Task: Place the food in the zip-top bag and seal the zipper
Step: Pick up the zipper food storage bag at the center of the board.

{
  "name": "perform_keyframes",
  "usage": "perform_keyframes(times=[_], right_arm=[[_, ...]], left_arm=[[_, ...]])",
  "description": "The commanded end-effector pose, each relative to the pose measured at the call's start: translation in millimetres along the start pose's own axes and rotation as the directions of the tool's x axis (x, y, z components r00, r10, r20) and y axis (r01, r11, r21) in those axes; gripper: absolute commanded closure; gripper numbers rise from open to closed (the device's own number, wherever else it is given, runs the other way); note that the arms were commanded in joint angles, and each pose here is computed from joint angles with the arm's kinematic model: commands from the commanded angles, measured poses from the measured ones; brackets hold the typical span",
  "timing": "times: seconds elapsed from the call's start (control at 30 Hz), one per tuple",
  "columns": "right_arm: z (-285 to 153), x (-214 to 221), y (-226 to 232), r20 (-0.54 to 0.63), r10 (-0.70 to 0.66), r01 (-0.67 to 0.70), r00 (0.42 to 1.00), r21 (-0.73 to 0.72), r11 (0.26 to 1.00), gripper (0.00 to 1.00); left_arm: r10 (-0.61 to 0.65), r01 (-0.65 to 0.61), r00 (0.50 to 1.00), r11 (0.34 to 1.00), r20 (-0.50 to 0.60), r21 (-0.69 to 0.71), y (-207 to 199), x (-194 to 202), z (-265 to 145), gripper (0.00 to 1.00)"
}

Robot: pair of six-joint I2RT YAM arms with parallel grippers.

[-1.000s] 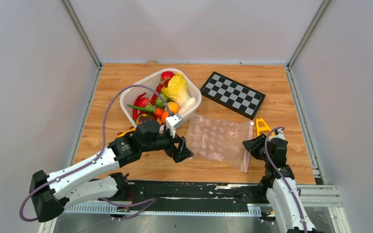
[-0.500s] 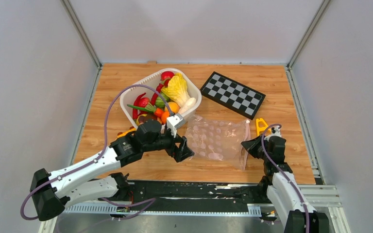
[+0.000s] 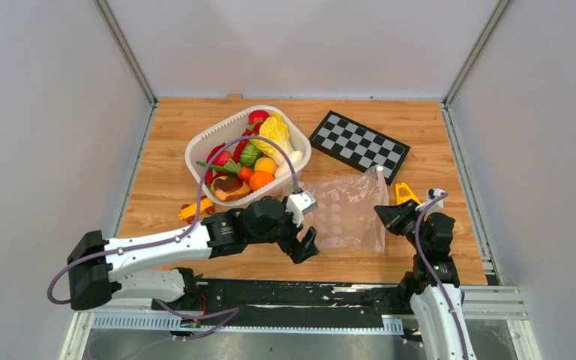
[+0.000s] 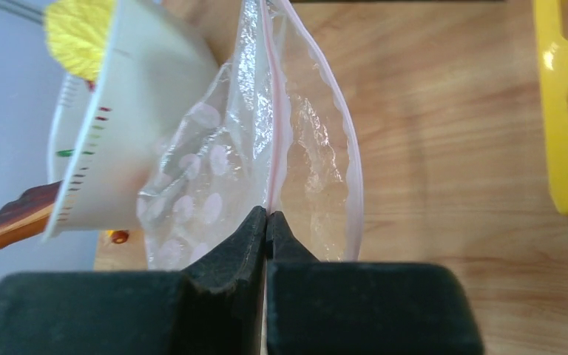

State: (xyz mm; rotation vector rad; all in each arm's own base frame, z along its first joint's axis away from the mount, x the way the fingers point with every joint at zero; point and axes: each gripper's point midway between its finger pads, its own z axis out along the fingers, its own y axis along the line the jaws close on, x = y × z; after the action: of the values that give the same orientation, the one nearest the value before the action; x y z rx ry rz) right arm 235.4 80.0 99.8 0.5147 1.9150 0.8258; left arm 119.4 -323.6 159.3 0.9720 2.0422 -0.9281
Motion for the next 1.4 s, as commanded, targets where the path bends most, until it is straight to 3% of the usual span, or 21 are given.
perform_keyframes(times=[0.0, 0.37, 0.67, 1.17, 1.37], right_arm=[[-24.1, -15.5, 51.2, 0.004, -0.062, 0.062, 0.998, -0.155, 0.986, 1.0], [-84.6, -27.2, 121.7, 0.01, -0.217, 0.209, 0.976, -0.323, 0.923, 1.0], [-97.1, -30.6, 136.5, 0.016, -0.157, 0.152, 0.987, -0.354, 0.923, 1.0], [-113.2, -37.2, 152.9, 0.044, -0.1, 0.109, 0.994, -0.386, 0.916, 1.0], [-112.7, -34.7, 152.4, 0.032, -0.101, 0.105, 0.994, -0.391, 0.915, 1.0]], left_arm=[[0.03, -0.034, 0.984, 0.999, 0.175, 0.017, -30.9, -62.1, 10.8, 0.06], [0.039, -0.063, 0.96, 0.995, 0.279, 0.077, -96.1, -120.6, 43.5, 0.11], [0.071, -0.095, 0.955, 0.993, 0.29, 0.072, -122.5, -131.2, 59.9, 0.15], [0.109, -0.07, 0.959, 0.985, 0.263, -0.155, -96.6, -127.4, 84.0, 0.26], [0.106, -0.06, 0.954, 0.984, 0.281, -0.169, -94.1, -129.5, 84.5, 0.38]])
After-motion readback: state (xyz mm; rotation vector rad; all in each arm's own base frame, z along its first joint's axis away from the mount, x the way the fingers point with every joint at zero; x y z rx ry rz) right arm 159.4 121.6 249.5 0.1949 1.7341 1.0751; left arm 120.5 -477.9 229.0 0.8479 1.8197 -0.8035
